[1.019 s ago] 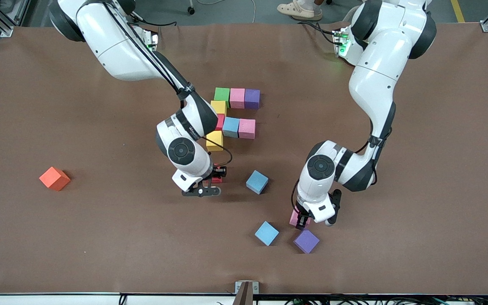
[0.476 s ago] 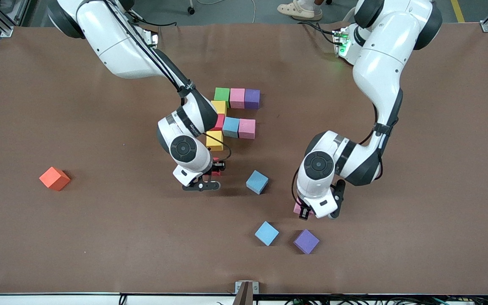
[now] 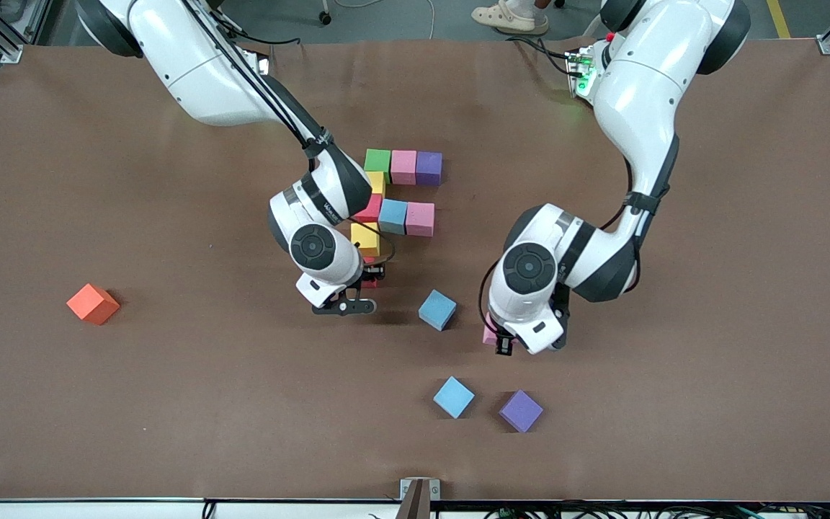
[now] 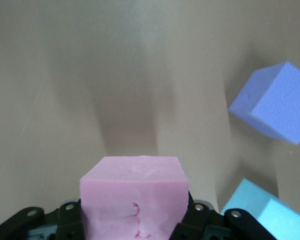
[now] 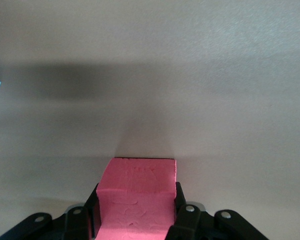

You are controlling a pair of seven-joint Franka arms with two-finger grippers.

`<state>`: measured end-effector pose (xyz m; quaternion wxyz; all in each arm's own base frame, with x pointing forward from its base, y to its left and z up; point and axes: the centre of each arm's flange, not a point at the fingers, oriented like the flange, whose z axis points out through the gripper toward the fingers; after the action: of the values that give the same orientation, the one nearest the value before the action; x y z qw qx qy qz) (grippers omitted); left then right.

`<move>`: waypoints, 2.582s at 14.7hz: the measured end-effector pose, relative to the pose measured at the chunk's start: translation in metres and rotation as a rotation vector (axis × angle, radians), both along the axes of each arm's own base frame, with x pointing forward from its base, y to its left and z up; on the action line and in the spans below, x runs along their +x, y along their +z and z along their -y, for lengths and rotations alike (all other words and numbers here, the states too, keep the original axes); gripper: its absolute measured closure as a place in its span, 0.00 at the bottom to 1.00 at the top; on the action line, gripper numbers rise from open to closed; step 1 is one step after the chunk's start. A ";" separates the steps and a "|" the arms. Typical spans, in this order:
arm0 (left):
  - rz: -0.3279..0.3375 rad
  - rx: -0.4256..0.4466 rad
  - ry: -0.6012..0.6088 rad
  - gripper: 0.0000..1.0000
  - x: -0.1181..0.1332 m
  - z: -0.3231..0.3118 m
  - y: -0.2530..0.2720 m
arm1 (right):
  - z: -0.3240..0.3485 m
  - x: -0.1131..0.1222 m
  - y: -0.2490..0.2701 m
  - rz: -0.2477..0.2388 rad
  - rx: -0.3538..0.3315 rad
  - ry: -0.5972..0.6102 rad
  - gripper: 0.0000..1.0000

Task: Arrange 11 blocks into digit 3
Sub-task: 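Place red below yellow with the right gripper while the left gripper carries pink, then release red and withdraw the right gripper while the left gripper lowers pink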

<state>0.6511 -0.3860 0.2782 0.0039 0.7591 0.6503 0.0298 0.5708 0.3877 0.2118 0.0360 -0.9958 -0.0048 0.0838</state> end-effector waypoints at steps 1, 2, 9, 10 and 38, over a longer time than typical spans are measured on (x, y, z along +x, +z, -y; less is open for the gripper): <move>0.006 -0.007 0.017 0.78 -0.004 0.010 0.004 | -0.001 -0.001 0.000 -0.001 0.000 0.001 0.44; 0.014 -0.014 0.029 0.78 -0.008 0.019 0.008 | -0.001 -0.002 -0.001 -0.002 -0.001 0.002 0.44; 0.082 -0.086 0.121 0.78 -0.024 0.062 0.024 | 0.000 -0.004 -0.003 -0.006 -0.004 0.002 0.44; 0.088 -0.094 0.130 0.78 -0.026 0.066 0.025 | 0.000 -0.004 -0.003 -0.005 -0.003 0.002 0.44; 0.066 -0.109 0.111 0.78 -0.094 0.147 -0.011 | -0.002 -0.011 0.038 0.037 0.014 0.039 0.00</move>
<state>0.5574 -0.5328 0.2675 0.0651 0.7191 0.6915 0.0195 0.5593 0.3902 0.2499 0.0409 -0.9967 -0.0257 0.0660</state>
